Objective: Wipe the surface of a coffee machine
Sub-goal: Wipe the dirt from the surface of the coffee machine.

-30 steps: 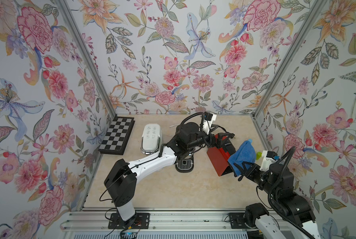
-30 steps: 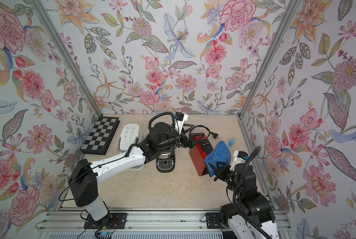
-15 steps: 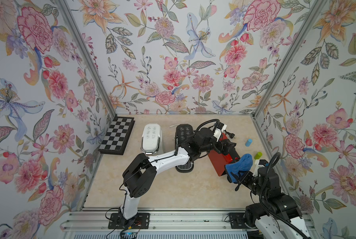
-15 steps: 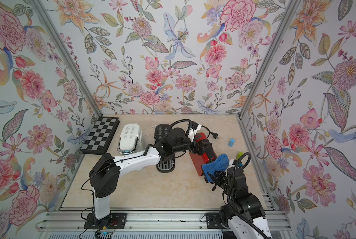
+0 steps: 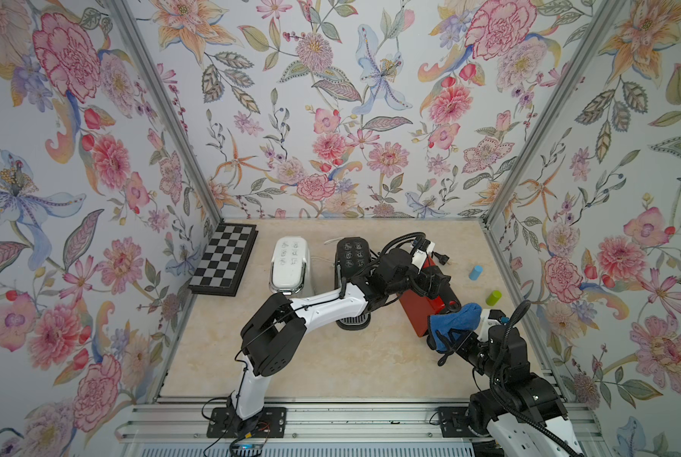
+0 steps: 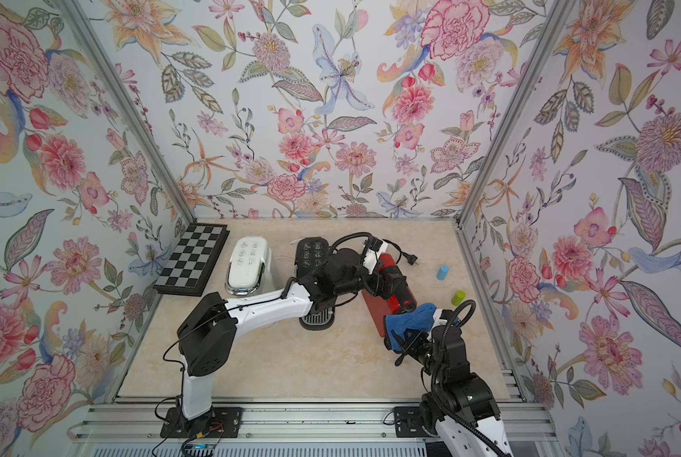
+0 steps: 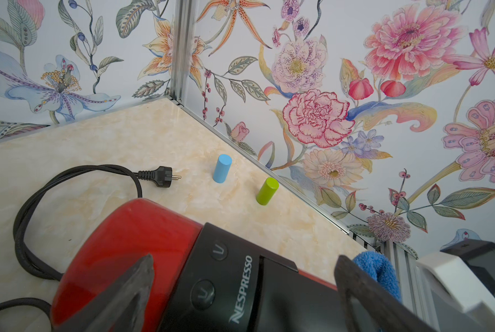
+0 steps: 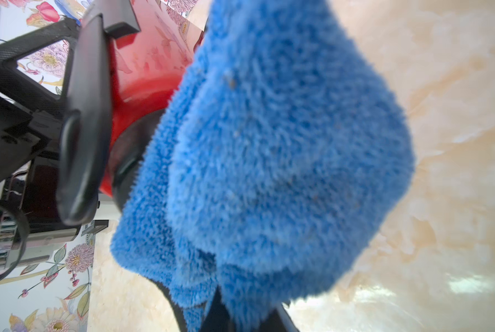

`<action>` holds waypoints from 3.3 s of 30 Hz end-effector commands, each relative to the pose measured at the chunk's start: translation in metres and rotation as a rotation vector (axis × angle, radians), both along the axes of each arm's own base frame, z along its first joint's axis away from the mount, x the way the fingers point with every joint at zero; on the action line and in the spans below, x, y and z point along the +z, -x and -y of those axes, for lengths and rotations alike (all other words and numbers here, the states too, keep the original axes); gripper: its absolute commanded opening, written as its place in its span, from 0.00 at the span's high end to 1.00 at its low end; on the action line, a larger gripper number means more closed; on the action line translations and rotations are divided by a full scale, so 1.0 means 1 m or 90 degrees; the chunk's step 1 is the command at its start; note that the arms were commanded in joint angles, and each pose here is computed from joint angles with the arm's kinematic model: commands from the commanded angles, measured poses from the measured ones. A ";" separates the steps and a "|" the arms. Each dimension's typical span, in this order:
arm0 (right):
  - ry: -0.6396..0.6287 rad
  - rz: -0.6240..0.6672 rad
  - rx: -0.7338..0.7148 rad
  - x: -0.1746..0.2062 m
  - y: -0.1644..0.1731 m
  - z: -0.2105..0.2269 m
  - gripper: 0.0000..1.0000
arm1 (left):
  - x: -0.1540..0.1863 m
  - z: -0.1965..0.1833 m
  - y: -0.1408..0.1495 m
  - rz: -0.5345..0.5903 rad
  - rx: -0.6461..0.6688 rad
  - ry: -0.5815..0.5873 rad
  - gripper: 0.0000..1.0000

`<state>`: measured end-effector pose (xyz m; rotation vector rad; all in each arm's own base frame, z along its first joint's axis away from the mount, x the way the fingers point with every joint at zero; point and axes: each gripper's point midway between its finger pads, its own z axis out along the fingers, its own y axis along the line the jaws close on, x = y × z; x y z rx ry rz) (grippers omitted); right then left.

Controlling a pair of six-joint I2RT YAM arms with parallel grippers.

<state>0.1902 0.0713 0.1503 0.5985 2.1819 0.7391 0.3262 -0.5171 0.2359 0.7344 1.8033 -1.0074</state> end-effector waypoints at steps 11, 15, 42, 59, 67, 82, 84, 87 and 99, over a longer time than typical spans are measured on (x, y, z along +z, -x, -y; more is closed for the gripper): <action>-0.027 0.075 0.013 0.037 -0.017 -0.009 1.00 | -0.042 0.000 0.002 -0.028 0.007 -0.039 0.03; -0.017 0.058 -0.036 0.013 -0.017 0.003 1.00 | -0.048 -0.002 0.003 -0.032 0.008 -0.046 0.05; -0.120 0.070 -0.110 -0.046 -0.048 0.002 1.00 | -0.048 -0.003 0.006 -0.038 0.002 -0.041 0.07; -0.230 0.104 -0.136 -0.071 -0.052 0.001 1.00 | -0.058 -0.008 0.000 -0.044 0.006 -0.051 0.07; -0.227 0.045 -0.155 -0.089 -0.051 0.000 1.00 | -0.057 -0.006 -0.001 -0.042 0.004 -0.058 0.07; -0.254 0.010 -0.180 -0.100 -0.056 -0.006 1.00 | -0.058 -0.007 -0.009 -0.040 0.008 -0.061 0.07; -0.251 0.007 -0.178 -0.099 -0.058 -0.007 1.00 | -0.057 -0.008 -0.010 -0.041 0.009 -0.059 0.07; -0.253 0.005 -0.177 -0.101 -0.059 -0.009 1.00 | -0.058 -0.009 -0.012 -0.041 0.009 -0.060 0.07; -0.264 -0.018 -0.166 -0.111 -0.055 -0.022 1.00 | -0.059 -0.015 -0.020 -0.039 0.013 -0.066 0.07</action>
